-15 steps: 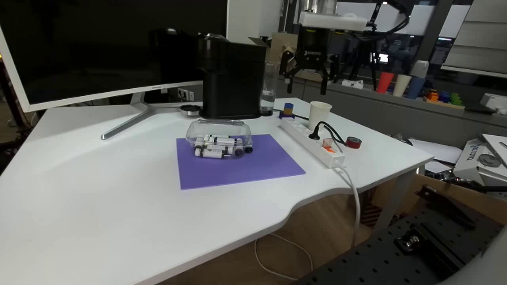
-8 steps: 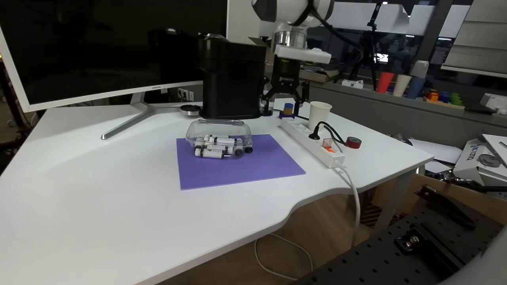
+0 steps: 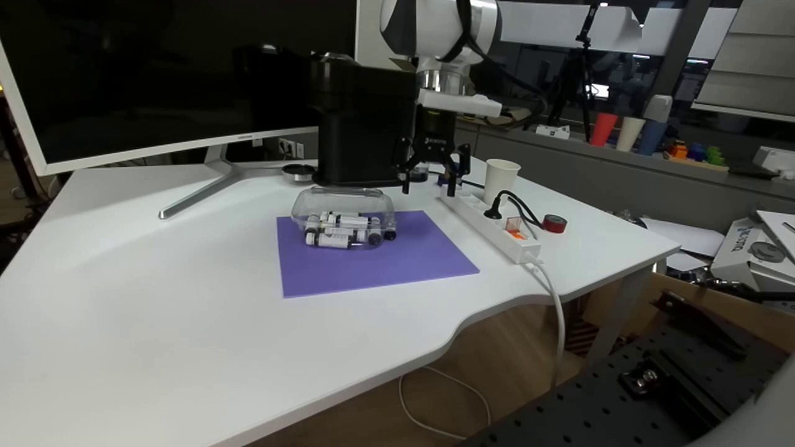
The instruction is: Put the bottle in the clear bowl
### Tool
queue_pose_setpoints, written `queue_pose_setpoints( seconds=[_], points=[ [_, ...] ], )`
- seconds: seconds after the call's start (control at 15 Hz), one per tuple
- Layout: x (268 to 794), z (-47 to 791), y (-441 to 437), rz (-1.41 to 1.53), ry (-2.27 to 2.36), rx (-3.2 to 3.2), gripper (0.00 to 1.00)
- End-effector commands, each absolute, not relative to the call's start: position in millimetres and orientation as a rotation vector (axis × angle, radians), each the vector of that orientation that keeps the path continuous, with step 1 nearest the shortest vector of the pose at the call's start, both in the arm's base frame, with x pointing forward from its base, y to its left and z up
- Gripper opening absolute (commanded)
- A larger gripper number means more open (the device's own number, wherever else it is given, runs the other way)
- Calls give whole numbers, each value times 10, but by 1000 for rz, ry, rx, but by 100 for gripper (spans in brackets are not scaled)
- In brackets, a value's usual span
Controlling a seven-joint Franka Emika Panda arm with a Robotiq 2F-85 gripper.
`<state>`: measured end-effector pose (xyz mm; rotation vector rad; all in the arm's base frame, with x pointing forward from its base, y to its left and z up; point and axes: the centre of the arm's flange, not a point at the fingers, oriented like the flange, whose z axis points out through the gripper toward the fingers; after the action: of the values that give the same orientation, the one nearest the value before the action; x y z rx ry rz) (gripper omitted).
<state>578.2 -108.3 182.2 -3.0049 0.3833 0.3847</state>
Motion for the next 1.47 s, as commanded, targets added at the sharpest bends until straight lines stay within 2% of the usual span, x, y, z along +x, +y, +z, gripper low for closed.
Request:
queue_pose_setpoints(
  seconds=[0.0, 0.47, 1.4],
  points=[
    [5780, 1662, -1196, 355, 442, -2972, 100],
    [5777, 1268, -1241, 312, 525, -2887, 100],
    [5926, 1137, -988, 298, 410, -2877, 100]
  ],
)
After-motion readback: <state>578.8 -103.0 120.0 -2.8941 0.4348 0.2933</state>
